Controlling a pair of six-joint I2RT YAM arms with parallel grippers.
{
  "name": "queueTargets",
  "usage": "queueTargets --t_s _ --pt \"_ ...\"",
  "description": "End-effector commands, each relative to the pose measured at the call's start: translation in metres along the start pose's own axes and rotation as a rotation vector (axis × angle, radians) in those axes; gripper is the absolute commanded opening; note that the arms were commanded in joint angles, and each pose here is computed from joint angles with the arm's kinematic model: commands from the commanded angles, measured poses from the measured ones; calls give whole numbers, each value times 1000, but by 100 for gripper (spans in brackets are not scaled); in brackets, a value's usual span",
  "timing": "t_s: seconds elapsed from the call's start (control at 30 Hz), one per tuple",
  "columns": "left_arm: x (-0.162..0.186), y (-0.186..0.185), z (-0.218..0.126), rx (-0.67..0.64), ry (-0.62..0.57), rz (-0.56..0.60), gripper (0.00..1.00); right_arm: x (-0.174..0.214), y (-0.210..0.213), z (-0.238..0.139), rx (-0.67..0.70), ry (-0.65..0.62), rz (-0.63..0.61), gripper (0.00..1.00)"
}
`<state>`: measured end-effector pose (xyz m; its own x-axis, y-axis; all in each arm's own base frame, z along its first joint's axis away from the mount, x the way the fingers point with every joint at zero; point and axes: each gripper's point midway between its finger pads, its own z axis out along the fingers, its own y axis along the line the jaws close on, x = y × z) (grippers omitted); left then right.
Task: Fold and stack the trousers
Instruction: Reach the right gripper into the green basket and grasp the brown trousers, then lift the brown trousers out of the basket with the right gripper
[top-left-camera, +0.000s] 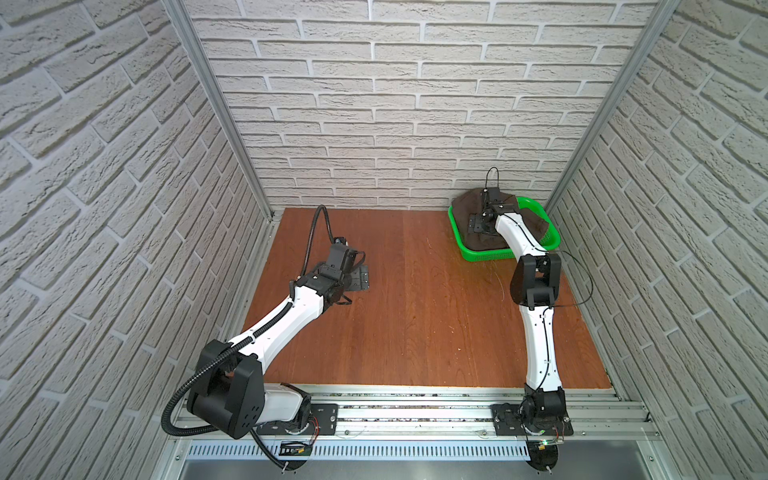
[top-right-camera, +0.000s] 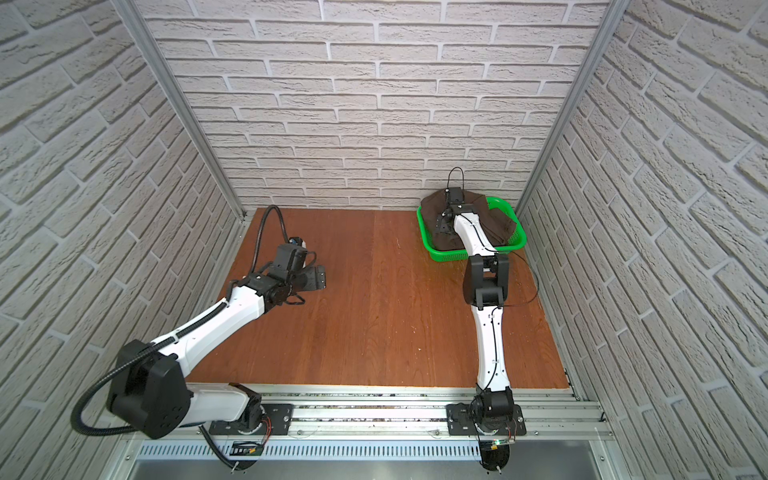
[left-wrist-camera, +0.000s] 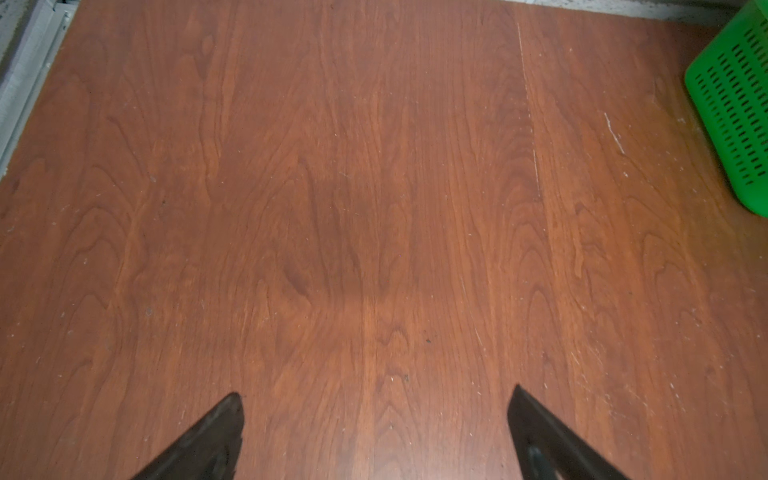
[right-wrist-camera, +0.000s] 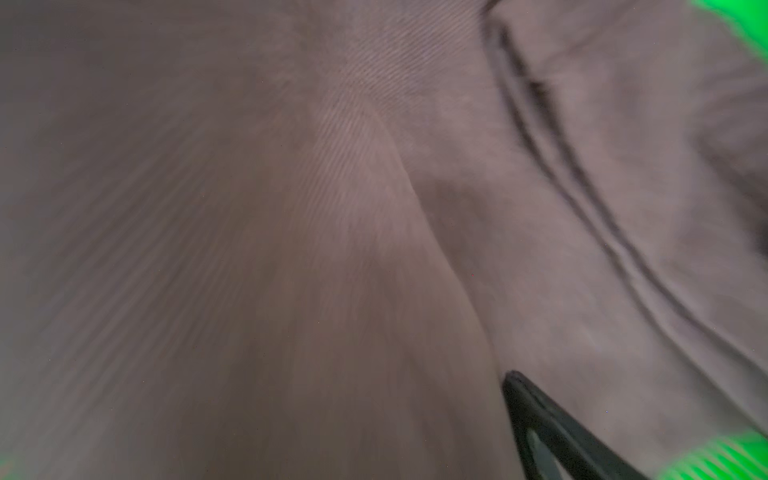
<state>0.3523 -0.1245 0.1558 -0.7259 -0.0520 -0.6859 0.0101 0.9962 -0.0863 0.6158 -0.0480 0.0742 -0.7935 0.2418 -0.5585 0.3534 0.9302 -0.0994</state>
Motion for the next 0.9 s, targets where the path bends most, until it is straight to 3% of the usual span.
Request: queueTargets --t_s 0.0,0.07,0.17,0.27,0.4,0.57,0.67,0.87 --pt "2 -6 -5 9 2 5 98 -10 7 -5 -59 -12 6 89" --pt "2 -9 -8 18 0 8 98 -14 12 -7 -87 -22 10 73" --pt "3 -14 -14 29 -2 14 96 -23 13 -20 -110 -43 28 34" --pt "3 -15 -23 34 -12 11 93 -43 11 -53 -140 -96 52 6" --pt "0 -16 -39 41 -41 2 91 -87 10 -137 -241 -253 88 5" --pt "3 -18 -58 48 -60 4 88 -132 2 -292 -332 -547 101 6" --pt "9 -17 -67 40 -64 7 87 -142 -4 -397 -396 -737 84 5" --pt "17 -8 -83 27 -83 -14 87 -126 -8 -566 -550 -1038 30 5"
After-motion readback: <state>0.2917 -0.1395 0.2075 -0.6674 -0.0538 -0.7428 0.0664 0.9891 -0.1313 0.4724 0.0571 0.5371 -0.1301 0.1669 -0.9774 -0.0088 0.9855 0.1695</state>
